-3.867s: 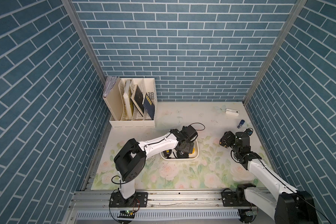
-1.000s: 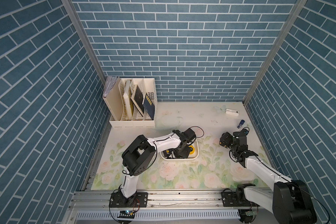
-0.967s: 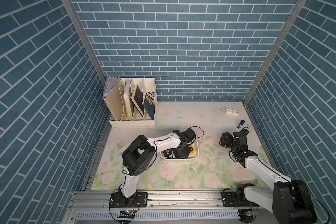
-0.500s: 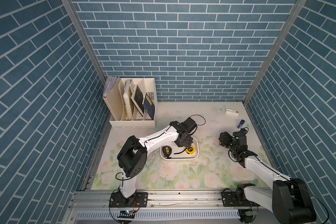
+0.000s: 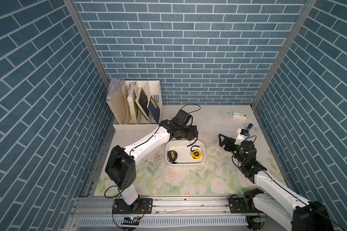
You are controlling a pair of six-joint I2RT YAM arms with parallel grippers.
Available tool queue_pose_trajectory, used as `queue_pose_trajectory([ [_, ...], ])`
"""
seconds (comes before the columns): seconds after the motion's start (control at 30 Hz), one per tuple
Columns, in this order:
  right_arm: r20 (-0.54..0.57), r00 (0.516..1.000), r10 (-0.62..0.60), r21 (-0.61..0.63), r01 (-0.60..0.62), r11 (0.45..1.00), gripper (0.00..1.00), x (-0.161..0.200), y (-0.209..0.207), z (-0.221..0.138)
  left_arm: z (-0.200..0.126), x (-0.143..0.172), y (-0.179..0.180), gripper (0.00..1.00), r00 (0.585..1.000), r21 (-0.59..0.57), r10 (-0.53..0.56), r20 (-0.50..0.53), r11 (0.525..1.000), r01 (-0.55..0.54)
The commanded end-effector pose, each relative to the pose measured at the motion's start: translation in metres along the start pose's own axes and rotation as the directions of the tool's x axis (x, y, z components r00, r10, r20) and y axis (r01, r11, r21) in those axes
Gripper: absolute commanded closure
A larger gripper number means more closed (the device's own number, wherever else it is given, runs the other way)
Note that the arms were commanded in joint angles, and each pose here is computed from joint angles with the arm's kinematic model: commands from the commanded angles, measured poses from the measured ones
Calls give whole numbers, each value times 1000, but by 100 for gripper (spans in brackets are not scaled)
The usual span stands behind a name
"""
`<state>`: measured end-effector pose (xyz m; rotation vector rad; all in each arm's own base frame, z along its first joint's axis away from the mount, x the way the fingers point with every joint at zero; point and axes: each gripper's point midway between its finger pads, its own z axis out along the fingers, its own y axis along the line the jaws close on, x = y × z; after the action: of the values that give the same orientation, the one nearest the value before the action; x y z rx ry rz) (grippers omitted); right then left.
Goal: Take the tape measure out of the storage box
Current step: Pick up the tape measure from the storage box, then place the tape measure at the center of the board.
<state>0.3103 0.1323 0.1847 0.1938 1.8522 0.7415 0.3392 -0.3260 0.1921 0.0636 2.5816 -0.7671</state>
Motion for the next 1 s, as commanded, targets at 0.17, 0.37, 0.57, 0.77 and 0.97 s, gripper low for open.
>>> queue_pose_trajectory([
  [0.17,68,993,-97,-273,112,955,7,-2,70,-9,-14,-38,-66,100,981,319,-180,72,936,149],
  [0.37,81,988,-134,-335,153,930,7,1,93,-8,-12,-44,-70,100,965,355,-255,67,910,216],
  [0.57,86,984,-158,-388,179,904,8,2,117,-2,-8,-40,-72,100,958,380,-284,36,890,250],
  [0.77,98,982,-159,-417,185,890,9,0,133,4,-8,-37,-73,100,952,398,-306,20,876,273],
  [0.97,93,982,-163,-420,187,888,9,4,140,19,-11,-34,-75,100,948,425,-319,10,859,285],
])
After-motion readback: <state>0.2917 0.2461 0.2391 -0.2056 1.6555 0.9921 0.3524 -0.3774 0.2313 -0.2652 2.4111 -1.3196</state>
